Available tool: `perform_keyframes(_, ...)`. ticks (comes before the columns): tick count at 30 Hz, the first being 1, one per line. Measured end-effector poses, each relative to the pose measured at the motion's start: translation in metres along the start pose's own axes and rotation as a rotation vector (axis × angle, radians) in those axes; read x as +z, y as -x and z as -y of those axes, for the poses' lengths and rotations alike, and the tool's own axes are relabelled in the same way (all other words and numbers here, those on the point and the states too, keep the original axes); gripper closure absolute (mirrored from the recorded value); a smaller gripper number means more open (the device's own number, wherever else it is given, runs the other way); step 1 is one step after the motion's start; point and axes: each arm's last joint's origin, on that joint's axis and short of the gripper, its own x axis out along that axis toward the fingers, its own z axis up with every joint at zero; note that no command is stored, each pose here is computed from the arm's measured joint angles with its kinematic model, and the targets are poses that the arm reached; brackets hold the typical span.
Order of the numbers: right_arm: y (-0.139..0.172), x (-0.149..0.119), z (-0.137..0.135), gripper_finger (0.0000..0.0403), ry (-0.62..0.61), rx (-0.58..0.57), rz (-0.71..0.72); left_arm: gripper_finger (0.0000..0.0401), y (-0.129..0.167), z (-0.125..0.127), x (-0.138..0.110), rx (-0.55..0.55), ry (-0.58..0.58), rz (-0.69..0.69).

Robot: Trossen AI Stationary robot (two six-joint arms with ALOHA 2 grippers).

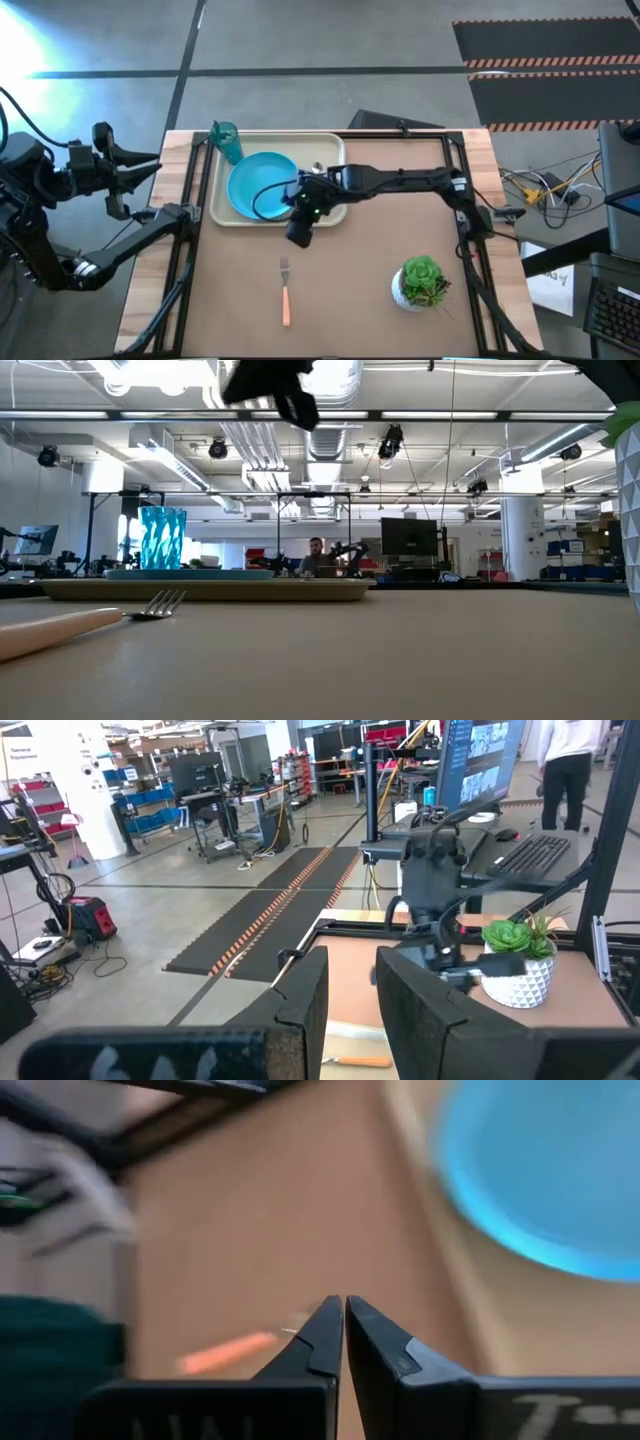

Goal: Pick and place plate/cup/fork/spoon on tray
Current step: Put the fork on the white serving tray to the right of the light blue plate

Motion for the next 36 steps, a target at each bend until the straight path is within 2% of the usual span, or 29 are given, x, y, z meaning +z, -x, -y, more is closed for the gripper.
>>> perform_keyframes(2, -0.004, 0.004, -0.006, 0.0394, -0.055, 0.060, 0.042, 0.0331, 0.000, 0.000, 0.000, 0.000, 0.001, 0.000)
perform_keyframes(7, -0.010, -0.004, -0.022, 0.0382, -0.112, 0.095, 0.018, 0.0331, 0.000, 0.000, 0.000, 0.000, 0.003, 0.000)
perform_keyframes(17, -0.017, -0.031, -0.070, 0.0279, -0.234, 0.143, -0.050, 0.0331, 0.000, 0.000, 0.000, -0.001, 0.004, -0.001)
perform_keyframes(23, -0.032, -0.051, -0.092, 0.0253, -0.320, 0.125, -0.092, 0.0331, 0.000, 0.000, 0.000, -0.001, 0.005, -0.001)
perform_keyframes(30, -0.082, -0.071, -0.085, 0.0258, -0.371, 0.052, -0.160, 0.0331, 0.000, 0.000, 0.000, -0.001, 0.005, -0.001)
perform_keyframes(36, -0.110, -0.080, -0.077, 0.0258, -0.399, 0.021, -0.188, 0.0331, 0.000, 0.000, -0.001, -0.002, 0.010, -0.007)
